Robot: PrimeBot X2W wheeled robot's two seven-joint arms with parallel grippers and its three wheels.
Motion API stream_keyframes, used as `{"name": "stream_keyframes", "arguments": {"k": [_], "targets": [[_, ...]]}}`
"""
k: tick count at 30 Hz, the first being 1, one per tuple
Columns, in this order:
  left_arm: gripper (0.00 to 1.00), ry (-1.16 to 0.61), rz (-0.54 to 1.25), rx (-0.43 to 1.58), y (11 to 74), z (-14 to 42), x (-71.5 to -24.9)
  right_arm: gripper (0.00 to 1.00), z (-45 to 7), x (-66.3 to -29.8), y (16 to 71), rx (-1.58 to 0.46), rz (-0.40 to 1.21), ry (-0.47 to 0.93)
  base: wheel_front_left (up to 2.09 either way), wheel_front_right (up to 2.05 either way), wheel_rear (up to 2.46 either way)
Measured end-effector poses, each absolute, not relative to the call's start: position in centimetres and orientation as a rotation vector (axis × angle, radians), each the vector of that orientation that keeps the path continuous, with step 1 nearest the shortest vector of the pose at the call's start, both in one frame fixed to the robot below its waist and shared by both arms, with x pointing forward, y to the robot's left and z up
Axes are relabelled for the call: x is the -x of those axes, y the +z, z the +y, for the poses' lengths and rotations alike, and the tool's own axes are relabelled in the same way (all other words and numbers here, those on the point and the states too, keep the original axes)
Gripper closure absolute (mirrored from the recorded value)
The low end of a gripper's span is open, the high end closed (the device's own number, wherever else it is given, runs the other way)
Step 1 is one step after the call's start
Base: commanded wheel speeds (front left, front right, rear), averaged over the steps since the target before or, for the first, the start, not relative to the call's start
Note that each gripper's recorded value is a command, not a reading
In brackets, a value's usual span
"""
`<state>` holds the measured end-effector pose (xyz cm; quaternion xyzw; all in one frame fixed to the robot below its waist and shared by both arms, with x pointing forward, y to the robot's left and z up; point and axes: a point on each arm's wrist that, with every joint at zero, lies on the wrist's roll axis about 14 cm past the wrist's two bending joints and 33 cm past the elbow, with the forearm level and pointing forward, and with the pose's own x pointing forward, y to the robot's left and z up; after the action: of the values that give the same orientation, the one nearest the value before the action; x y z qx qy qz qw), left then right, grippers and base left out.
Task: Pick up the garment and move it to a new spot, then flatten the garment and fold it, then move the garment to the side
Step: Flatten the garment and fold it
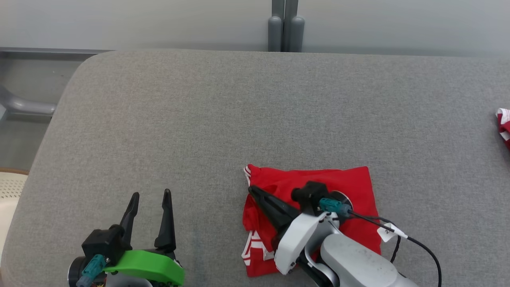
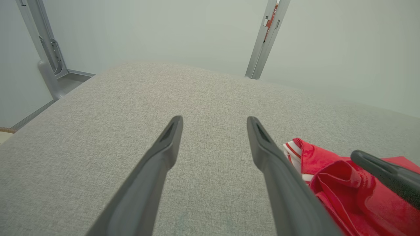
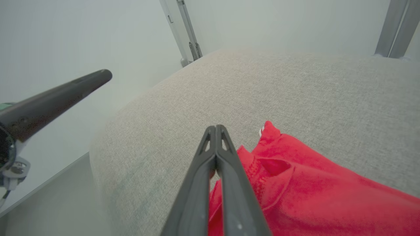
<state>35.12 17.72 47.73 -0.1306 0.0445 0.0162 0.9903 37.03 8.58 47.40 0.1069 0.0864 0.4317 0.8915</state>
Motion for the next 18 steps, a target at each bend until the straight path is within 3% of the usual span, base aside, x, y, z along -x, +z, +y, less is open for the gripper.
{"name": "stream_keyframes", "arguments": {"k": [3,4,5,6,7,8,18], "targets": [[0.00,0.020,0.090,0.263,47.7,17.3,-35.3,1.00,7.6,-38.5,49.4,-0.233,0.103,0.854,0.00,0.00,0.00],[0.00,0.014,0.090,0.263,47.7,17.1,-35.4,0.85,7.2,-38.9,50.1,-0.233,0.077,0.838,0.00,0.00,0.00],[0.00,0.009,0.090,0.264,47.7,16.9,-35.5,0.77,6.6,-39.3,50.6,-0.234,0.056,0.818,0.00,0.00,0.00],[0.00,0.003,0.090,0.265,47.7,16.8,-35.6,0.58,6.1,-39.6,50.9,-0.238,0.040,0.797,0.00,0.00,0.00],[0.00,0.000,0.091,0.266,47.7,16.6,-35.6,0.54,5.5,-39.7,51.0,-0.237,0.030,0.778,0.00,0.00,0.00],[0.00,-0.010,0.090,0.266,47.8,16.3,-35.7,0.00,4.1,-40.1,51.3,-0.229,0.004,0.731,0.00,0.00,0.00],[0.00,-0.042,0.083,0.274,47.9,15.1,-35.9,0.00,-3.0,-39.5,49.9,-0.189,-0.017,0.501,0.00,0.00,0.00]]}}
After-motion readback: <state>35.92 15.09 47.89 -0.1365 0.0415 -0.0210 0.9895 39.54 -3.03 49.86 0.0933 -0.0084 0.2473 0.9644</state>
